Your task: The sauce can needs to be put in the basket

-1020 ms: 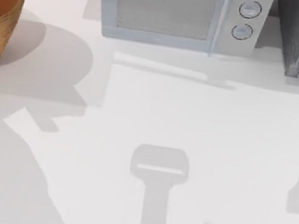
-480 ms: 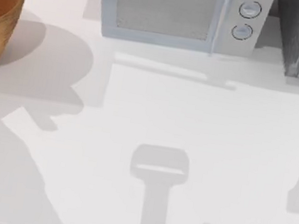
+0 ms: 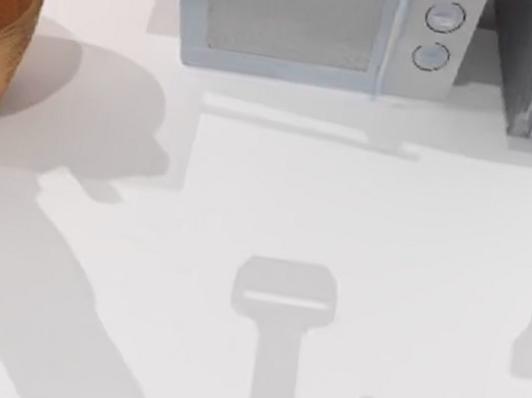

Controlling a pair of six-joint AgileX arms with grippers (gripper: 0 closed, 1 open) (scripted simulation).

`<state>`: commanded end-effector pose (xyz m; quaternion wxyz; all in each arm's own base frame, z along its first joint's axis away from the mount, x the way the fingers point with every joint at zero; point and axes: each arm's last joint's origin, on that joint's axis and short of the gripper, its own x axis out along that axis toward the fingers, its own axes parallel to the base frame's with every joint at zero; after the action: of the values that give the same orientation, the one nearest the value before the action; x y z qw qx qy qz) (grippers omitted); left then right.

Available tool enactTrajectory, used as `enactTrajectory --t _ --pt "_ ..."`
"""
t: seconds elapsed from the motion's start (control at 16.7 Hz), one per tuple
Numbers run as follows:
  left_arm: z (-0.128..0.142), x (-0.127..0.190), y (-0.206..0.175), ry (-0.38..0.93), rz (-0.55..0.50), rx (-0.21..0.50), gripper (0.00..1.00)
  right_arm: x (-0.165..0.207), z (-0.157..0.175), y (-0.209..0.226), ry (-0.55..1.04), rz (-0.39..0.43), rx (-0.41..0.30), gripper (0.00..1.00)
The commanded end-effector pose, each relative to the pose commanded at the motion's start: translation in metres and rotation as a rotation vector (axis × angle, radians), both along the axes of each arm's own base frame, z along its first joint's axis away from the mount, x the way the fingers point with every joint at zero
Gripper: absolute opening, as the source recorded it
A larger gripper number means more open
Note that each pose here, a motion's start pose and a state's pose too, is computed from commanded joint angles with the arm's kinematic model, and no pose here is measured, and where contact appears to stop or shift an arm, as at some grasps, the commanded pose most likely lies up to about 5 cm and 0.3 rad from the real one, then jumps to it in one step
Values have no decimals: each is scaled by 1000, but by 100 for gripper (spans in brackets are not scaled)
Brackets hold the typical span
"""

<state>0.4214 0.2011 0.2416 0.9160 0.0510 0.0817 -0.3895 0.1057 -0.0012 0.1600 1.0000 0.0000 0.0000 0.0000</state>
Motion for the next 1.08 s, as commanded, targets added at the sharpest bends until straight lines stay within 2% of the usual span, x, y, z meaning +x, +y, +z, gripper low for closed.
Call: enactTrajectory --t 0.42,1.08 --pt "-8 6 -10 19 0 -14 0 0 0 0 0 0 0 100" --pt "-8 6 -10 19 0 -14 83 0 0 0 0 0 0 100"
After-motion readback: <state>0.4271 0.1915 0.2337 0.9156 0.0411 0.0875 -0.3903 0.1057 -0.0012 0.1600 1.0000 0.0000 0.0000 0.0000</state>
